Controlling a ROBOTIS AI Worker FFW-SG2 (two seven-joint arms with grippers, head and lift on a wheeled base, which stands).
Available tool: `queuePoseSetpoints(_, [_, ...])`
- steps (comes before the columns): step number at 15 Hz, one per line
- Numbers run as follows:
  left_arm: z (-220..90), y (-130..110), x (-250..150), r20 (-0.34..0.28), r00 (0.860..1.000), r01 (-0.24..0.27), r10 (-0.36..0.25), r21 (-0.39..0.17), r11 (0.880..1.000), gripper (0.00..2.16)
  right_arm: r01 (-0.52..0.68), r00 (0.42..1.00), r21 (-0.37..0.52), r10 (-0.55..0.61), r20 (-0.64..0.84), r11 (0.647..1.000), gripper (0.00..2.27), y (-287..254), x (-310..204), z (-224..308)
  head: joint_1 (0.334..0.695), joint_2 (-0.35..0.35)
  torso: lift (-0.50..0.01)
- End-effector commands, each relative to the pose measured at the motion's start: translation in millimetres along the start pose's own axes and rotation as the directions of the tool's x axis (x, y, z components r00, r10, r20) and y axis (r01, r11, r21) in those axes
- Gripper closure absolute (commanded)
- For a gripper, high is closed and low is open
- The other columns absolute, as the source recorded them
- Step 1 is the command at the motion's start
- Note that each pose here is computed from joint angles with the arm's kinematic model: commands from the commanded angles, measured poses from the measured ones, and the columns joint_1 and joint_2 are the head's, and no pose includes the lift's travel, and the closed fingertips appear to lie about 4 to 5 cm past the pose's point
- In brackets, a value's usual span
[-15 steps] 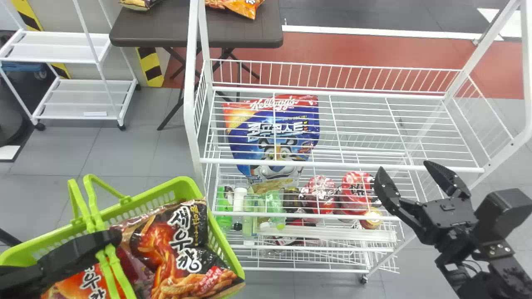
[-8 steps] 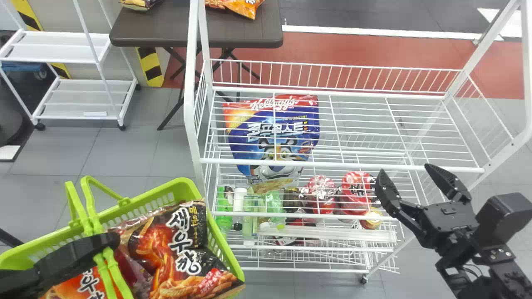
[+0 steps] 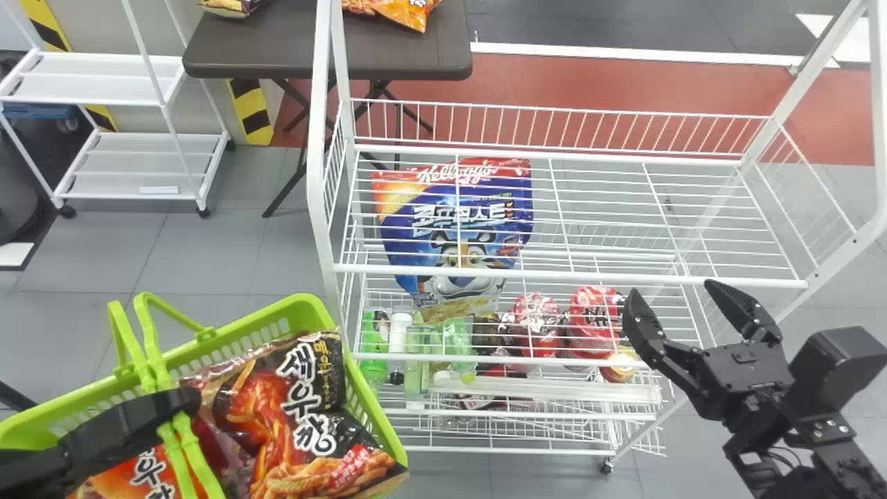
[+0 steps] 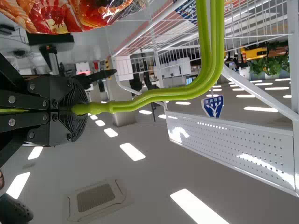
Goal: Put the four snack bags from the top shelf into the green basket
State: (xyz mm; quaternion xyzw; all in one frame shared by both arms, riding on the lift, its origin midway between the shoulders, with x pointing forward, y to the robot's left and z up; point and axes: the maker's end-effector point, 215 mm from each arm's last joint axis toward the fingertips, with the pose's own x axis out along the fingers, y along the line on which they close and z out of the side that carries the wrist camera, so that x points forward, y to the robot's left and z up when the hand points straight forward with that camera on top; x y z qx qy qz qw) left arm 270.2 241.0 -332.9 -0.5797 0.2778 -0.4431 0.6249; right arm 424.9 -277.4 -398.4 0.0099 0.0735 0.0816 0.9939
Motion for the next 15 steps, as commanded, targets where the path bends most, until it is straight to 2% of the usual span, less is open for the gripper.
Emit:
queuePoseSetpoints(1, [1.5, -3.3, 0.8, -0.001, 1.000, 0.012, -0.012, -0.002, 1.000, 2.15, -0.002, 1.000, 0.002, 0.002, -0.002, 1.000, 0.06, 1.5, -0.6, -0.3, 0.695, -0.060, 0.000])
queuePoseSetpoints(15, [5.0, -0.2, 9.6, -0.019, 1.000, 0.009, -0.009, 0.004, 1.000, 2.15, -0.005, 1.000, 0.011, 0.005, 0.003, 1.000, 0.07, 3.4, 1.4, 0.7, 0.695, -0.059, 0.000])
